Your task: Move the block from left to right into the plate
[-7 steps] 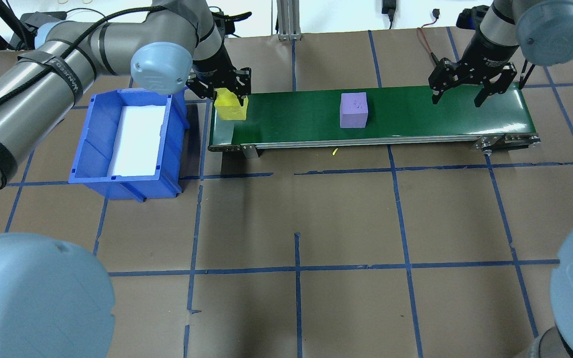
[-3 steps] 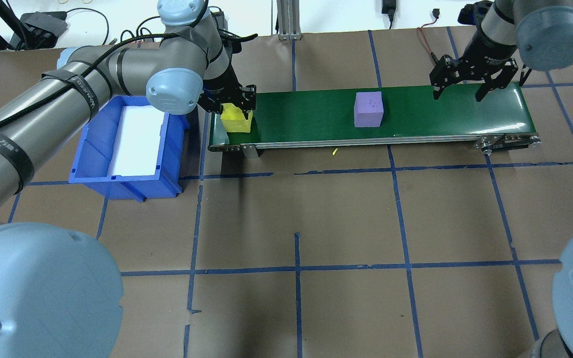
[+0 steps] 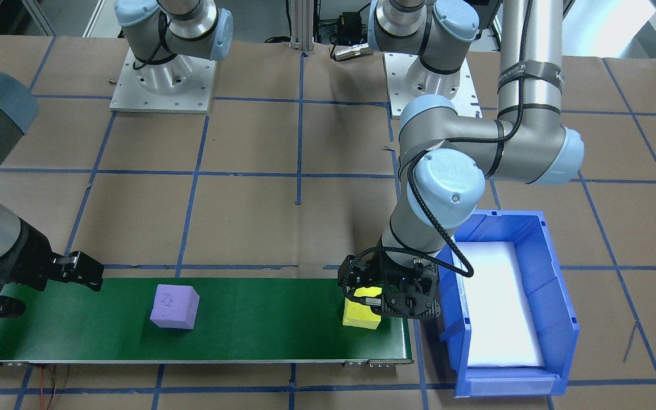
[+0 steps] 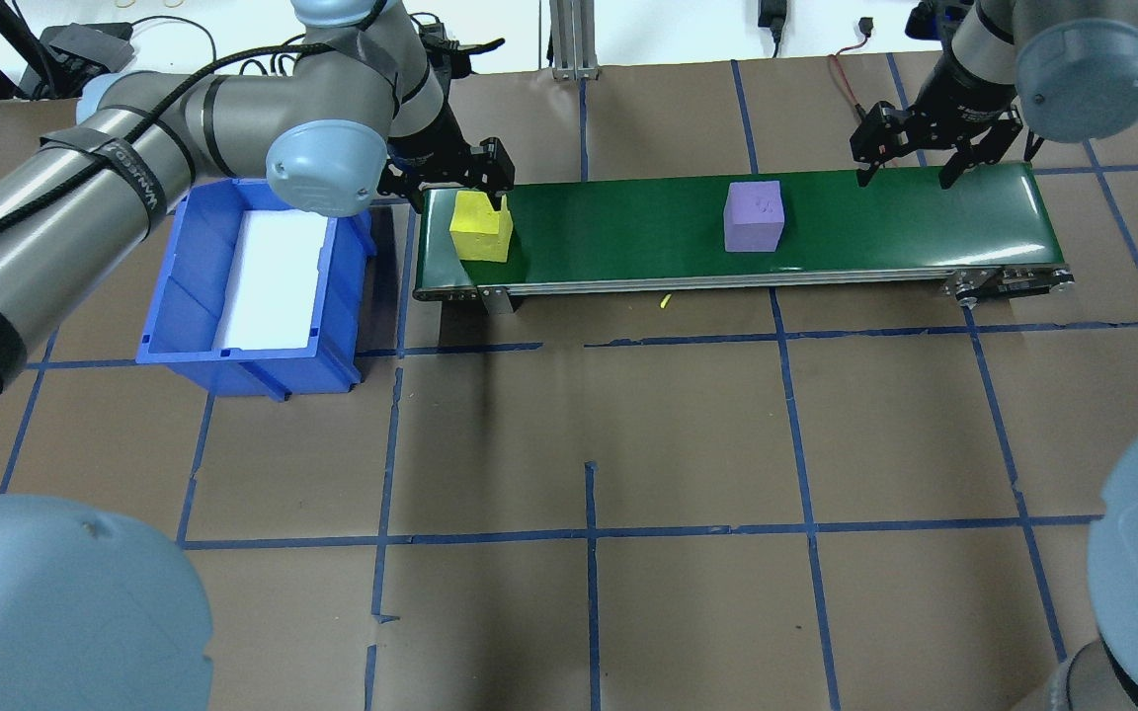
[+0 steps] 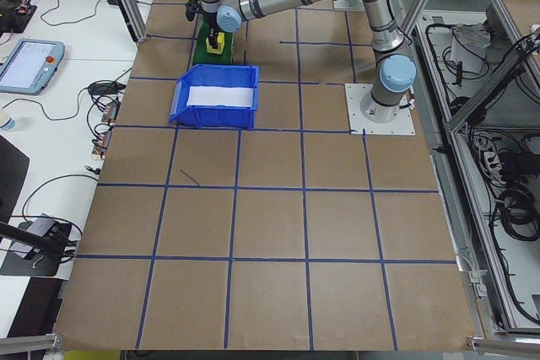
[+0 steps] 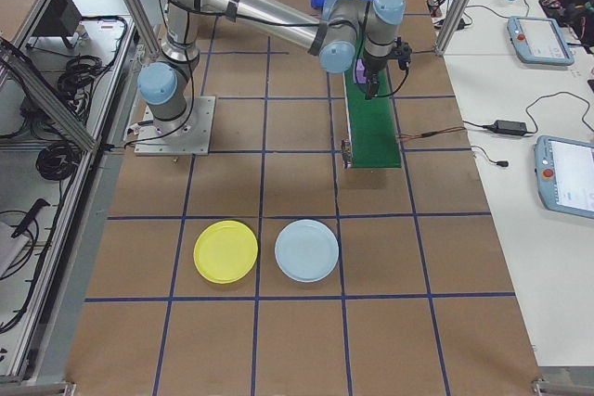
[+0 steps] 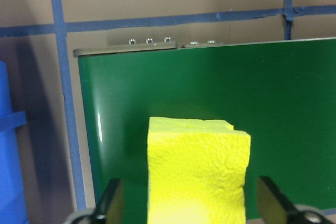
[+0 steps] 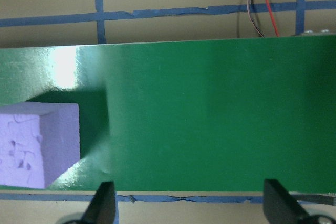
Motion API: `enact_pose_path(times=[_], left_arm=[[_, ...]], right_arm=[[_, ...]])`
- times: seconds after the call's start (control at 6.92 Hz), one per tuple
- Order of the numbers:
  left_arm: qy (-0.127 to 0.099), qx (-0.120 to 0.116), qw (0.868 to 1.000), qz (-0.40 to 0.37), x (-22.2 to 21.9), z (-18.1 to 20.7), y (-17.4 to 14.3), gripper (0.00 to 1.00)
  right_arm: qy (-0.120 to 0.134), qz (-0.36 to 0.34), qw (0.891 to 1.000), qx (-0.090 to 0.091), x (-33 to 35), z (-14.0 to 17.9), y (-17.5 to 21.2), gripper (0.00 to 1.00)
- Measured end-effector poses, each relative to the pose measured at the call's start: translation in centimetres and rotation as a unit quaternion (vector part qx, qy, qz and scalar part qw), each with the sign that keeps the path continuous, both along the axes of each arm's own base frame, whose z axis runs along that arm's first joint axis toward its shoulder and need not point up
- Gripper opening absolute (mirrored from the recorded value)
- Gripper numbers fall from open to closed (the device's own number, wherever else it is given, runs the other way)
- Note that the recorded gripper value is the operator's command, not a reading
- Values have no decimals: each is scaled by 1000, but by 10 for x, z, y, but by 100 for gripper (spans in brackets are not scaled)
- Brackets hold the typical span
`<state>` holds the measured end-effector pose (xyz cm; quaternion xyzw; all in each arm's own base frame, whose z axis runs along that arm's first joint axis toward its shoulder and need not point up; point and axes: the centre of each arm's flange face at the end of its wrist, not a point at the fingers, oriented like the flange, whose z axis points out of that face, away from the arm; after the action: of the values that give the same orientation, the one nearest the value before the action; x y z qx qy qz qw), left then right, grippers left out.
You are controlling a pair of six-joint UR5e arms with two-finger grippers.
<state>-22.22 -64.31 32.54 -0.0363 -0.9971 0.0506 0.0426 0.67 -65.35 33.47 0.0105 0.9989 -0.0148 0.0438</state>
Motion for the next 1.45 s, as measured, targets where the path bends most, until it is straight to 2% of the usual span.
enact_pose_path(times=[0.29, 0.43, 0.72, 0.87, 1.01, 1.45], left_arm=[[-6, 6, 1000, 11, 20, 64, 30, 100], [-20, 12, 999, 27, 43, 104, 54, 100], [-57, 33, 997, 47, 78, 175, 123, 100], [-63, 45, 996, 45, 85, 192, 145, 100], [-64, 50, 996, 42, 87, 198, 155, 100], [-66, 42, 997, -7, 94, 207, 163, 100]], right_arm=[[-42, -21, 999, 1, 7, -18, -12, 100], [-57, -45, 997, 0, 11, -23, -16, 100], [-88, -61, 994, -1, 23, -27, -19, 100], [-95, -61, 994, 0, 25, -29, -19, 100], [-98, -55, 994, 1, 26, -32, -20, 100], [-97, -36, 995, 12, 24, -52, -24, 100]])
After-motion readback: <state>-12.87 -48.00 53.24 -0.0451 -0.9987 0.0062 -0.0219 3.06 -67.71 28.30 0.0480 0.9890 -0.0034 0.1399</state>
